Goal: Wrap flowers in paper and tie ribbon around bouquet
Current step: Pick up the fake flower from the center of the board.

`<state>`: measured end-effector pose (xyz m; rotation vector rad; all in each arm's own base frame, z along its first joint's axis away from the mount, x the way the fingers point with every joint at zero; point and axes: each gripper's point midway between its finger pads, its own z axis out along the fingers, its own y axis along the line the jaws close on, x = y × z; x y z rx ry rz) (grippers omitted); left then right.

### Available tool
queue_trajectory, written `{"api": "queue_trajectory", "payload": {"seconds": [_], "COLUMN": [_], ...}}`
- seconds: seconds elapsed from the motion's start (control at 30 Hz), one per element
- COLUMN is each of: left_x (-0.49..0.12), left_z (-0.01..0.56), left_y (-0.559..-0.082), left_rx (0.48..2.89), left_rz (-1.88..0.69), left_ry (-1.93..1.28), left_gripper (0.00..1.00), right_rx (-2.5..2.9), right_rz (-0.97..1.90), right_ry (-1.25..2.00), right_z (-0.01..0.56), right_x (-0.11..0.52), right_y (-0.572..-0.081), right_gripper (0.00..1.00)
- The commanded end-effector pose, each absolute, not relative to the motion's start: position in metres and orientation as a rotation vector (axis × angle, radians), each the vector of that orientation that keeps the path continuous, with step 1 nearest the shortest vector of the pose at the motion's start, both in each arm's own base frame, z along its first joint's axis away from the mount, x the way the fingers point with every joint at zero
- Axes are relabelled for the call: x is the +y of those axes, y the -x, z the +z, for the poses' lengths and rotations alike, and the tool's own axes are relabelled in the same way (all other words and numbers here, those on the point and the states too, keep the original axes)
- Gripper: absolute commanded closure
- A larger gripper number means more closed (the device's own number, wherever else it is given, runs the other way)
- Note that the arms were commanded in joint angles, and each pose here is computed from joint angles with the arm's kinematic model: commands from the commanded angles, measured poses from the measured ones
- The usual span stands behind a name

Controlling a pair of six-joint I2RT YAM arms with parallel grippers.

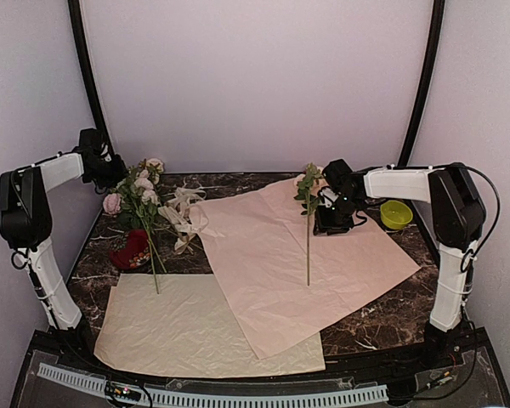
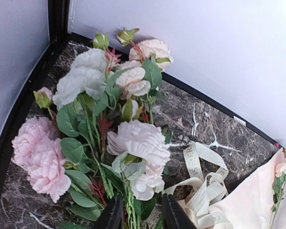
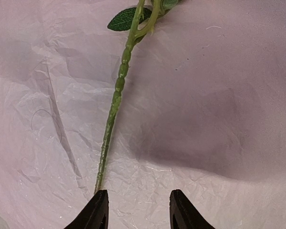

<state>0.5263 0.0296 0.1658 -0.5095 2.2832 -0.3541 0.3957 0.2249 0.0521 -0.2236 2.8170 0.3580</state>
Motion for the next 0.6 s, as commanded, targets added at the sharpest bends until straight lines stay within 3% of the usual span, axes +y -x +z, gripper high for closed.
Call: {"api": "queue_trajectory", "payload": {"seconds": [0.0, 0.2, 0.43, 0.57], "left_x": [0.048, 0.050, 0.037, 0.027], "left_z": [0.161, 0.129, 0.093, 0.084], "left_y": [-0.527, -0.535, -0.524, -0.523], "left_rx": [2.309, 2.360, 2.405, 2.416], "left_rz": [-0.330, -0.346, -0.430, -0.464], "left_ry": [0.563, 0.617, 0.663, 0.620], "left_gripper": [0.70, 0.70, 0.84, 0.84], "right_rx": [2.817, 2.828, 2.837, 2.838], "right_rz": [0.338, 0.324, 0.338, 0.351], "right_ry": [0.259, 0.262, 0.253, 0.253], "right_z": [0.048, 0.044, 0.040, 0.039], "right_x": [0.226, 0.225, 0.228, 0.231], "right_y": [-0.396, -0.397, -0.397, -0.397], "right_gripper": [0.56, 0.56, 0.56, 0.56]}}
